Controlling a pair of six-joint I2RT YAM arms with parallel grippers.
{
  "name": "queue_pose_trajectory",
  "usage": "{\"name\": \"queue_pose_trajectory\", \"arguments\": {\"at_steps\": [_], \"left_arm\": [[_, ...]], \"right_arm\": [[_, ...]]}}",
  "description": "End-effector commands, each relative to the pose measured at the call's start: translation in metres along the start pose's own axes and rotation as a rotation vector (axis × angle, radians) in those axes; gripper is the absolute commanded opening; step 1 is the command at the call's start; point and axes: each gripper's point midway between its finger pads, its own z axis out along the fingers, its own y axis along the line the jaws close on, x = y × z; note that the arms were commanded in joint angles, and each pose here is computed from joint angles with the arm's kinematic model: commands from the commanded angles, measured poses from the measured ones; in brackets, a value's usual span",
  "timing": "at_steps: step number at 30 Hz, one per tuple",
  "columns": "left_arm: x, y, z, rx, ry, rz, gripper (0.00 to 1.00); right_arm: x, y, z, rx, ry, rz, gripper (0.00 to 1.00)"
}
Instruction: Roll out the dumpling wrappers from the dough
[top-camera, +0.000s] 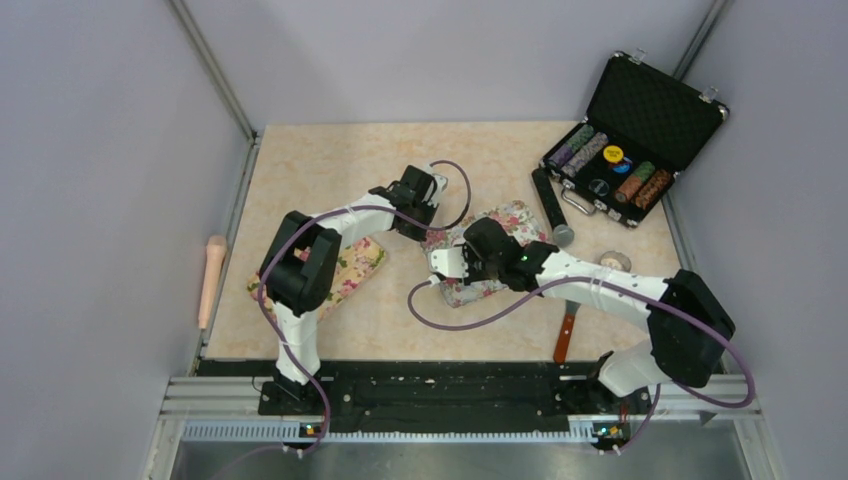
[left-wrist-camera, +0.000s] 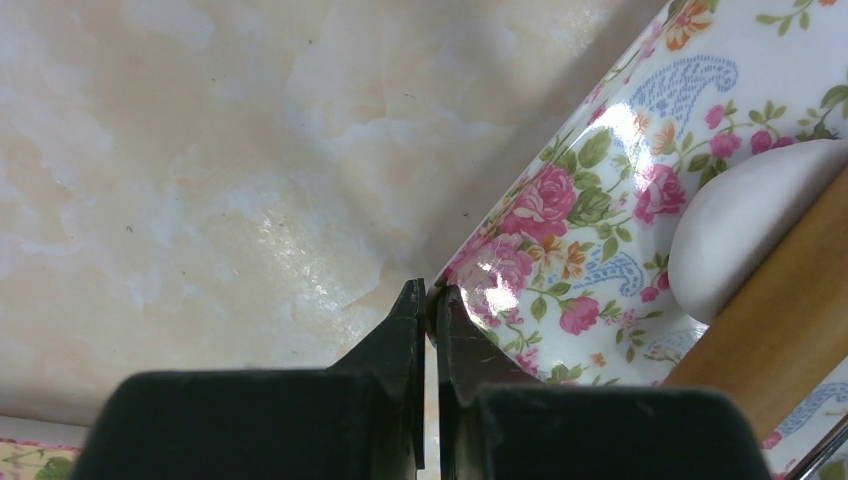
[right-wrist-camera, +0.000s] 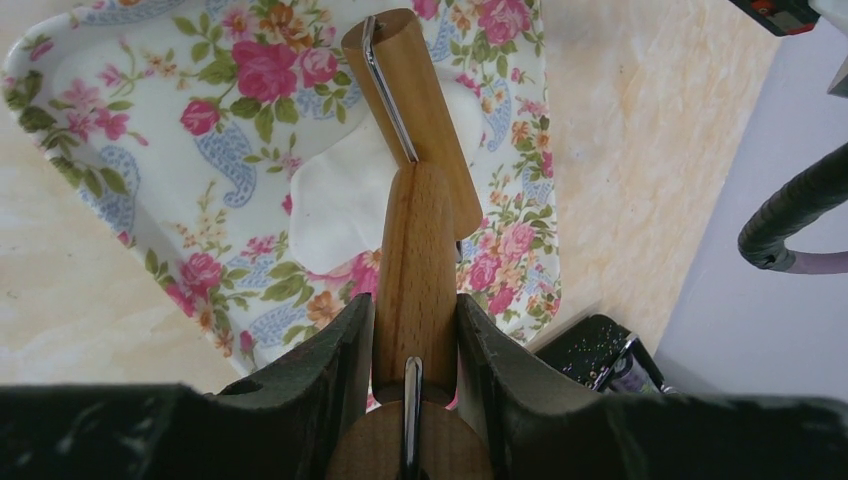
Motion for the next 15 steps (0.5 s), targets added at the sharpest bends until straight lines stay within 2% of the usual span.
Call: {"name": "queue_pose_trajectory", "arguments": {"at_steps": [1, 15], "left_arm": [[-0.038, -0.002, -0.019, -0.002, -0.130, 0.028, 0.00], [-0.039, -0.002, -0.023, -0.003, -0.135, 0.030, 0.00]], "right_arm": [[0.040, 0.097, -0.012, -0.389, 0.132, -0.041, 0.00], [0.052, 0.129, -0.028, -0.520, 0.193, -0.047, 0.00]]}}
